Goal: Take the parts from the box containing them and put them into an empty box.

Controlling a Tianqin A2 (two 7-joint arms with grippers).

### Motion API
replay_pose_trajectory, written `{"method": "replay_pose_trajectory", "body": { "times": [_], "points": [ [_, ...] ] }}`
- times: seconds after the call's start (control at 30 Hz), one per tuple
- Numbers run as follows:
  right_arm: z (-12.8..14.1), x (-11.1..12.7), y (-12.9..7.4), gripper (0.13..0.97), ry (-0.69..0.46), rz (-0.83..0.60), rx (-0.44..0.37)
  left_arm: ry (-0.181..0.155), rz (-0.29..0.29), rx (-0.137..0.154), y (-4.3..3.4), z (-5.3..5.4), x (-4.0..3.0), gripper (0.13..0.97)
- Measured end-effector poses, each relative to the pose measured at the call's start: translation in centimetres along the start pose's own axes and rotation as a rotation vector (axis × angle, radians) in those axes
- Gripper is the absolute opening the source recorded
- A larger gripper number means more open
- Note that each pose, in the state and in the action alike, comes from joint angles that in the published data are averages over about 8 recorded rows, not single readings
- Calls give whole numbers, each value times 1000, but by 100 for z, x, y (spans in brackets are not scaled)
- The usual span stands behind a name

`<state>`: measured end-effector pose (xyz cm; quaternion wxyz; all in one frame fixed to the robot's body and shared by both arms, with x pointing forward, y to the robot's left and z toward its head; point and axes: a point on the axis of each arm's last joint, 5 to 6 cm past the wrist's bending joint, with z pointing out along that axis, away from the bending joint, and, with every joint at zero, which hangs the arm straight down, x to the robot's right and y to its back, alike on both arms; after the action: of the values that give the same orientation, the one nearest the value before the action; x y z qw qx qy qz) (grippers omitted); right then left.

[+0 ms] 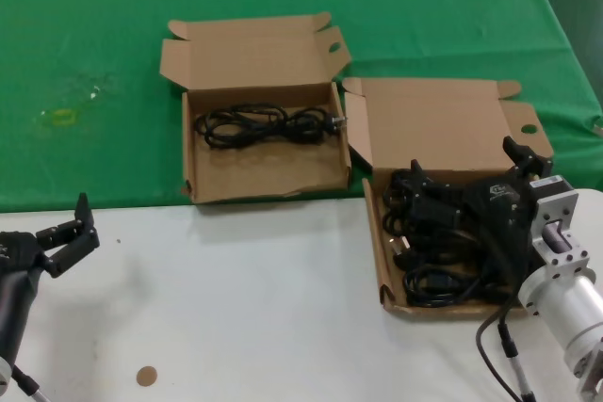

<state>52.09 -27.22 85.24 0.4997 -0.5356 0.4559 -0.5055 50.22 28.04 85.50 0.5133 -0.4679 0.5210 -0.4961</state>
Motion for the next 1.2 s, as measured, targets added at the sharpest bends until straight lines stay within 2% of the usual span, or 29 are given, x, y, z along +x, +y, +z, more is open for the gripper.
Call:
{"method": "replay_pose_trajectory", "body": {
  "times": [1.2],
  "points": [
    [0,0,0,966,0,0,0,0,0,0,0,0,0,966]
  ]
}}
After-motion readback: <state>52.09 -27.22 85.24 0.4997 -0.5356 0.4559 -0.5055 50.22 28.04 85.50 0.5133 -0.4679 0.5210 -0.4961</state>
